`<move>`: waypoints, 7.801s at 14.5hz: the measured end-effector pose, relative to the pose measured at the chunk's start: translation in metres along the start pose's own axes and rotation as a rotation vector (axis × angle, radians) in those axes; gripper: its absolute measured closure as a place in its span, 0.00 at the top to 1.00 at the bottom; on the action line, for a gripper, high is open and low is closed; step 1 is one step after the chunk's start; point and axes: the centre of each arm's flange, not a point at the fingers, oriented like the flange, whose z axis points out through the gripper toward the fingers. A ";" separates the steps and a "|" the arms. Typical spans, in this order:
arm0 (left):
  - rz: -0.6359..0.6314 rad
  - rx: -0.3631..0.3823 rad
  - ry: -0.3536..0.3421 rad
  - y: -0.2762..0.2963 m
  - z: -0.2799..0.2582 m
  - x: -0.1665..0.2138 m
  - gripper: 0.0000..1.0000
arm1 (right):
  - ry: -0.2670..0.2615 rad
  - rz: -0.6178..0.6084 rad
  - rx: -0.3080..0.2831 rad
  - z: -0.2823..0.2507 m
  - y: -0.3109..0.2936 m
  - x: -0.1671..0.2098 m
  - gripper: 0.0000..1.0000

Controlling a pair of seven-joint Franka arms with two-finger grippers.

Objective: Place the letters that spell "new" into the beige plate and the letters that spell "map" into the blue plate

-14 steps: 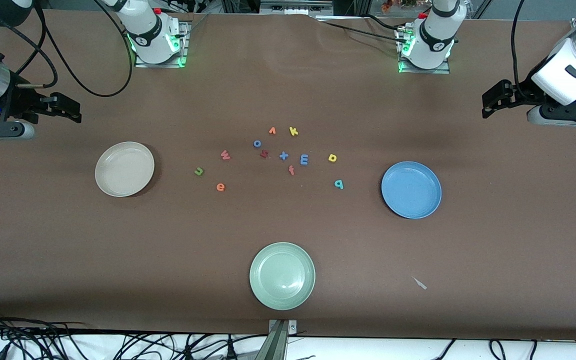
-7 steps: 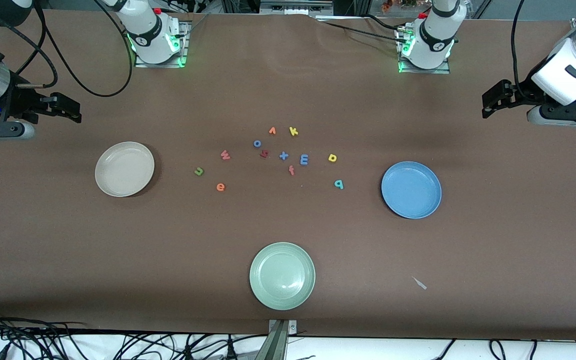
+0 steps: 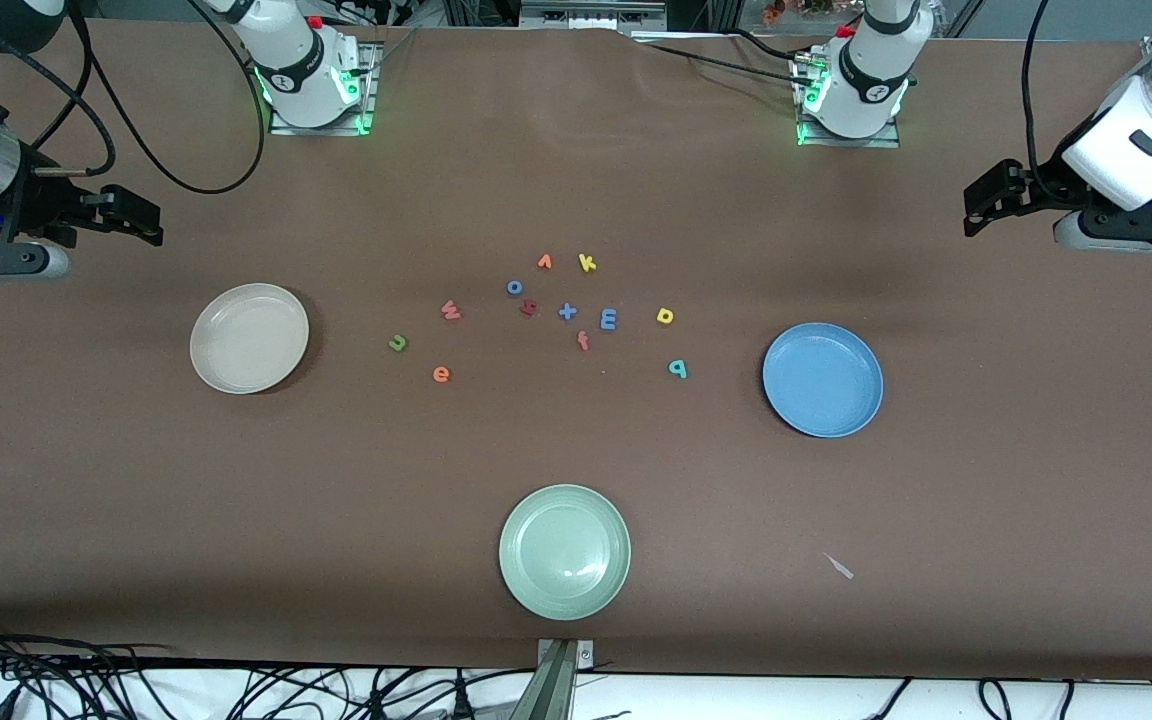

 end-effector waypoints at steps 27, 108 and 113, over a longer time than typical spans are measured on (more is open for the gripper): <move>0.002 0.000 0.000 0.001 0.000 0.000 1.00 | 0.000 0.000 0.000 0.000 0.000 0.000 1.00; 0.099 0.004 -0.226 0.141 0.193 0.091 1.00 | 0.139 -0.733 0.019 0.355 -0.189 0.016 1.00; 0.123 0.003 -0.255 0.188 0.283 0.107 1.00 | 0.111 -0.846 0.019 0.385 -0.184 0.017 1.00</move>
